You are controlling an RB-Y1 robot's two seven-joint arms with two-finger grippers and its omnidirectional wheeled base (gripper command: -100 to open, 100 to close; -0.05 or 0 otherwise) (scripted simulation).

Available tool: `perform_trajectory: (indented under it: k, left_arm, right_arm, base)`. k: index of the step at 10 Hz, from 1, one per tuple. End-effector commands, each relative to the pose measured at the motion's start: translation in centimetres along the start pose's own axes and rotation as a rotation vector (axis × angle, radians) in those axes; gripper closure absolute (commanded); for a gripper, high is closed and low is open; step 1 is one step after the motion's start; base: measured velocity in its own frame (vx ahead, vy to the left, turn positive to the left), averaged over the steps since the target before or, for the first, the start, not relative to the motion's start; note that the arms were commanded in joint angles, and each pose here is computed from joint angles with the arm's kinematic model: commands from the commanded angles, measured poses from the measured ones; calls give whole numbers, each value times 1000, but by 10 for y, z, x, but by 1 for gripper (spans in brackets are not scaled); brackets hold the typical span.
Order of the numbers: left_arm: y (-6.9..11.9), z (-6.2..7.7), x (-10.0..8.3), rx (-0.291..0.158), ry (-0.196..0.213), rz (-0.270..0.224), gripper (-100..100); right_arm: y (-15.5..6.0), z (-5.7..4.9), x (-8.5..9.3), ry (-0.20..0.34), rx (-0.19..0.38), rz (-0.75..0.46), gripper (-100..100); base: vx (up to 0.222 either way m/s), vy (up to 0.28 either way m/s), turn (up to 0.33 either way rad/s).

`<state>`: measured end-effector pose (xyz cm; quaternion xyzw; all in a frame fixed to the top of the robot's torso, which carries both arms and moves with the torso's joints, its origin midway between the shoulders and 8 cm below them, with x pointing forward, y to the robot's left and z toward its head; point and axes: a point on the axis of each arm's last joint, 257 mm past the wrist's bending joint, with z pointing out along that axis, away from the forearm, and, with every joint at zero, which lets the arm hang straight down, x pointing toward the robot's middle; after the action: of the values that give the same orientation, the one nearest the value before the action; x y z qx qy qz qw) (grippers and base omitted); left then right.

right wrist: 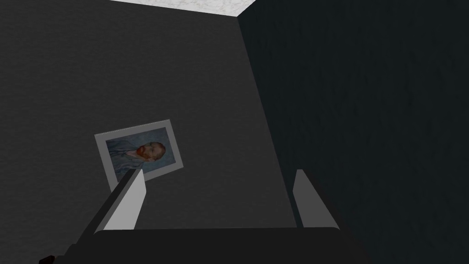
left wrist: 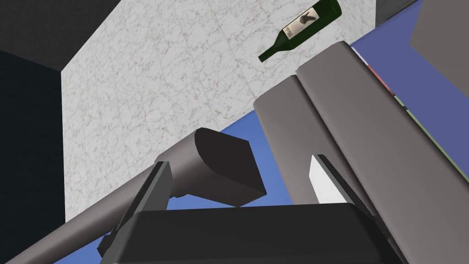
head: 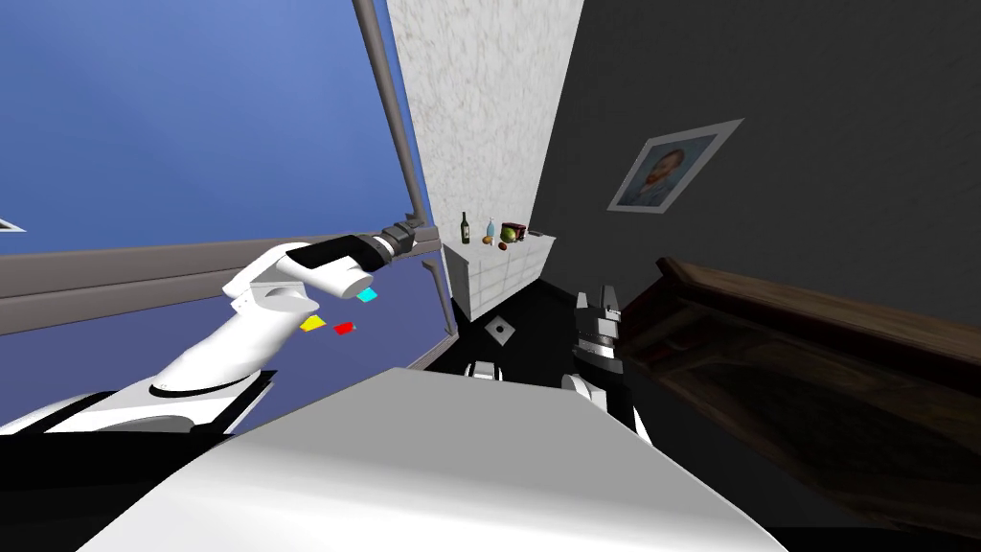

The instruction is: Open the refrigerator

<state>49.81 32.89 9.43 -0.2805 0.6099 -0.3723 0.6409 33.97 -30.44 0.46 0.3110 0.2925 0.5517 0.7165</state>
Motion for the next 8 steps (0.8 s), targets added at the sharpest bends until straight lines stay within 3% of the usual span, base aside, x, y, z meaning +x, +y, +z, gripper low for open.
perform_trajectory:
  k: [1, 7, 8]
  left_arm:
    - [0, 3, -9, -36, -5, 18, -100]
    - [-8, 4, -37, -116, -25, 77, -100]
    - [-8, 4, -33, -107, -23, 72, -100]
  right_arm:
    - [0, 0, 0, 0, 0, 0, 0]
    - [0, 0, 0, 0, 0, 0, 0]
    - [0, 0, 0, 0, 0, 0, 0]
  base:
    - [27, -58, 9]
    - [28, -56, 10]
    - [16, -22, 3]
